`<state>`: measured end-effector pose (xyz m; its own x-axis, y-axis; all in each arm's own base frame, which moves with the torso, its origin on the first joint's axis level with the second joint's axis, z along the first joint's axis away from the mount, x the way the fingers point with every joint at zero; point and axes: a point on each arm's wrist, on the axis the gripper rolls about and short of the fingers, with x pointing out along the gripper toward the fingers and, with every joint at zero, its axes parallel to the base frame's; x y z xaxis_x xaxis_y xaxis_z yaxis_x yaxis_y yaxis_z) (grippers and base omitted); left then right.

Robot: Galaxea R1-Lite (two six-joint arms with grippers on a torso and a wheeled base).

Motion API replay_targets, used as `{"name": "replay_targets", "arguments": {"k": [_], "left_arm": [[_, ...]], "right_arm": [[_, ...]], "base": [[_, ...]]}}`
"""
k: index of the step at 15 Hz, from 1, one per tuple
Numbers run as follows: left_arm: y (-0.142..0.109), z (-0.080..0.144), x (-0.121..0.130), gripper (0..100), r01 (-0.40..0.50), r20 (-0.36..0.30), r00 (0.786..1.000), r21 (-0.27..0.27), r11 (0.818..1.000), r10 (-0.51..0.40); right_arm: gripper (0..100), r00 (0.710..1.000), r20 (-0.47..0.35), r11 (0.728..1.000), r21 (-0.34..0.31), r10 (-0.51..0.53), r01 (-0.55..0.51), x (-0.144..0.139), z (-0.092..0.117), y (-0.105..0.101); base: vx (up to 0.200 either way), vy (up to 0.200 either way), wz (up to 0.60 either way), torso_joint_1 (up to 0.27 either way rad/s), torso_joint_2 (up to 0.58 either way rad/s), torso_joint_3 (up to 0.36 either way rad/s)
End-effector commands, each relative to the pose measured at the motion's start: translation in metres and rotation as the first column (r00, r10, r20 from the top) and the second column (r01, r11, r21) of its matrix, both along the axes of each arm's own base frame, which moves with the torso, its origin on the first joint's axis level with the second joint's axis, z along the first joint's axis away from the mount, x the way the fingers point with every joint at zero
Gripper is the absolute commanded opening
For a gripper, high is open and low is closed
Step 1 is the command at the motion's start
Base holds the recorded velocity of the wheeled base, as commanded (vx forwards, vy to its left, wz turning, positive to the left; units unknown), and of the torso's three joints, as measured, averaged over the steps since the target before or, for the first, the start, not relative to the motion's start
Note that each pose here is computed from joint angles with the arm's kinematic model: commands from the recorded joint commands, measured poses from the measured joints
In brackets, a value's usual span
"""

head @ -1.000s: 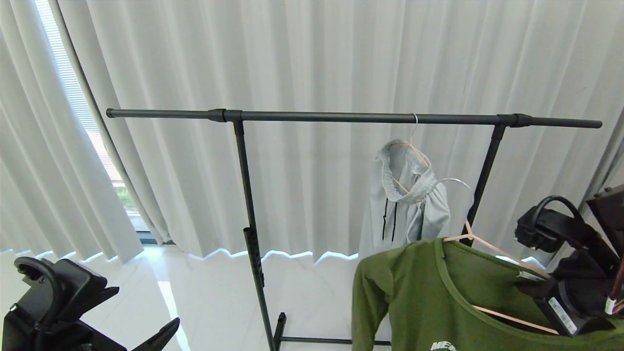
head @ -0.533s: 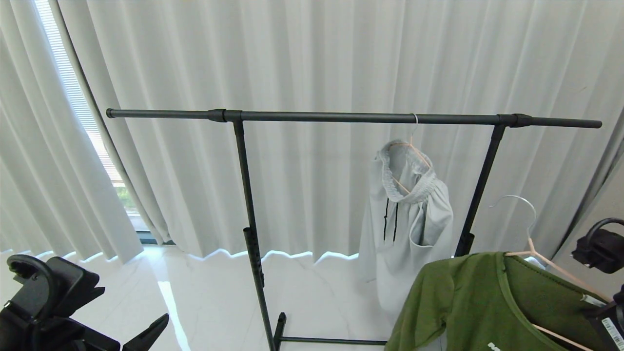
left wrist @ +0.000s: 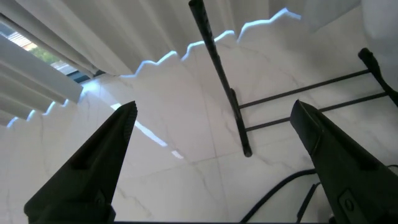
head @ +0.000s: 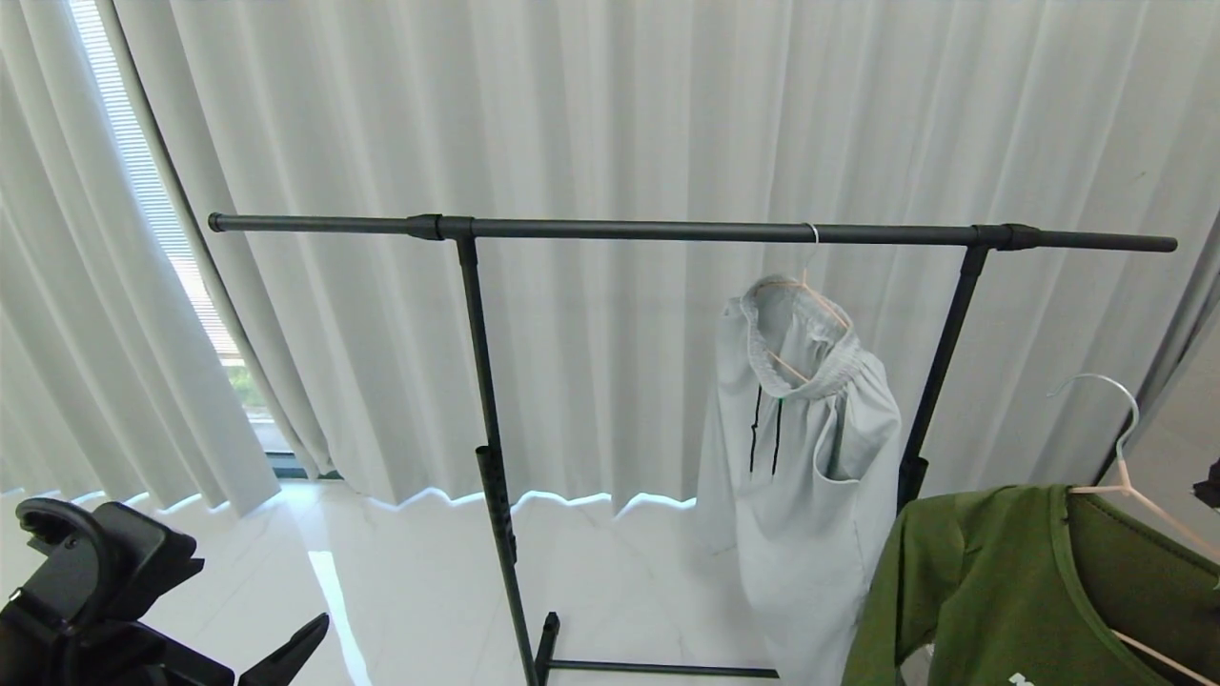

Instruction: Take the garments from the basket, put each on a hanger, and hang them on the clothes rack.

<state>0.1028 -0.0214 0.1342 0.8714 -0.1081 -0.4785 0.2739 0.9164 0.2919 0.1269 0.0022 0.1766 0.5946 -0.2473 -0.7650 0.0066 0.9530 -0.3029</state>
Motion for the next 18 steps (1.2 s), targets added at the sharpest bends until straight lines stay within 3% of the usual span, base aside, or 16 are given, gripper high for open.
{"name": "replay_targets", "arguments": {"k": [1,5,8,14,18], "left_arm": [[0.000,0.000,-0.001,100,0.002,0.002,1.000,-0.001,1.000,-0.002],[-0.001,0.001,-0.001,100,0.016,0.008,1.000,0.005,1.000,-0.017],[-0.001,0.001,-0.001,100,0.017,0.006,1.000,0.006,1.000,-0.017],[-0.002,0.002,0.000,100,0.019,0.011,1.000,0.005,1.000,-0.019],[-0.002,0.003,0.000,100,0.019,0.015,1.000,0.005,1.000,-0.019]], "right_arm": [[0,1.000,0.003,1.000,0.000,-0.002,0.002,-0.001,0.000,0.000],[0,1.000,0.006,1.000,0.000,-0.002,0.002,0.000,0.001,0.000],[0,1.000,0.030,1.000,0.009,0.005,-0.005,0.002,0.004,0.000],[0,0.985,0.170,0.998,0.036,0.043,-0.049,0.046,0.045,0.009],[0,0.974,0.214,0.996,0.039,0.070,-0.080,0.070,0.063,0.016]], "base": [[0.000,-0.200,0.00,-0.012,-0.01,0.002],[0.000,-0.200,0.00,0.005,0.00,0.005],[0.000,0.000,0.00,0.000,0.00,0.000],[0.000,0.000,0.00,0.000,0.00,0.000],[0.200,0.000,0.00,-0.002,0.00,0.005]]}}
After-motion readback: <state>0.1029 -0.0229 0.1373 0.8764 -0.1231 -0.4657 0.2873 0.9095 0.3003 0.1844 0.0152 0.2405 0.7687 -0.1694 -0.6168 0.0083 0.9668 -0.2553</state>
